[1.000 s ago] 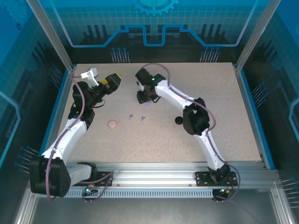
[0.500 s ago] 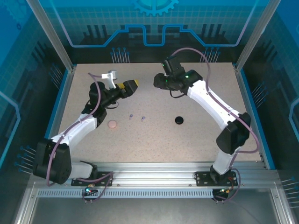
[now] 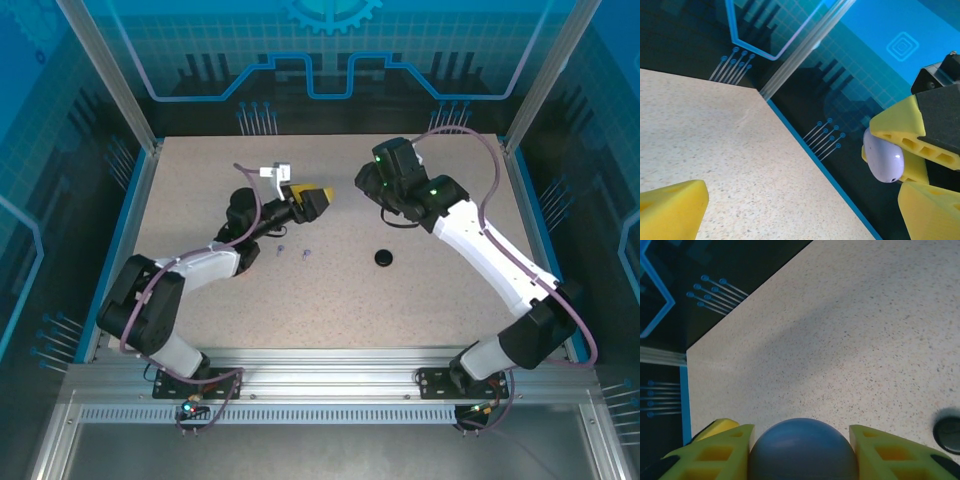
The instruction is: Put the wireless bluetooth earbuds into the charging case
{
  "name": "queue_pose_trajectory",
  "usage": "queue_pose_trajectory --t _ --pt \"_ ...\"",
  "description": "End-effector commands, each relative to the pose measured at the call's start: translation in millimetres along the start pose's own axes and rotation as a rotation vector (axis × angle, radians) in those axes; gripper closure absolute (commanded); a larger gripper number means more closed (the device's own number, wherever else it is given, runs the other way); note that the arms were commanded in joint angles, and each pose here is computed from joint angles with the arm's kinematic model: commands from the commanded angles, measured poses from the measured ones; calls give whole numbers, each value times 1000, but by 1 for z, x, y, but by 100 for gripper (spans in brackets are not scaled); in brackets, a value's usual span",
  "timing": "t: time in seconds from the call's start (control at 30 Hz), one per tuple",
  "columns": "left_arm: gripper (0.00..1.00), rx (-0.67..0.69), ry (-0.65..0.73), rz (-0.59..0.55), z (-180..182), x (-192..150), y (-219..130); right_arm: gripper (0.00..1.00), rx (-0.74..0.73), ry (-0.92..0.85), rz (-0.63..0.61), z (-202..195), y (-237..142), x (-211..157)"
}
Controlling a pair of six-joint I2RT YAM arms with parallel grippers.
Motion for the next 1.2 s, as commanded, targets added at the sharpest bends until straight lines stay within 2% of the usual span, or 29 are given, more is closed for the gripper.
queue_pose_trajectory --t 0.0,0.2,0.37,0.67,1.17 --pt "2 -110 41 -55 -20 1 10 65 11 126 -76 -3 -8 6" --pt "2 -170 45 -29 -32 -15 30 65 -11 83 -82 -2 -9 7" --pt "7 -211 38 -43 -38 -22 41 65 -9 75 -72 -2 -6 4" --pt "19 -254 3 -83 -40 -21 51 65 -9 68 -63 0 0 1" --pt "31 -298 -21 -109 -46 -14 63 65 0 62 -40 4 10 -7"
Point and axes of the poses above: each hand's point on the last joint's axis, 136 mm out from that joint toward the fingers, its own y axis out along the fingers, its own z axis along the line the jaws close on, x = y × z, the point moved 4 cm from there along -y, back along the fingers, and after that the axes turned 10 degrees about y, right-handed, at the moved point
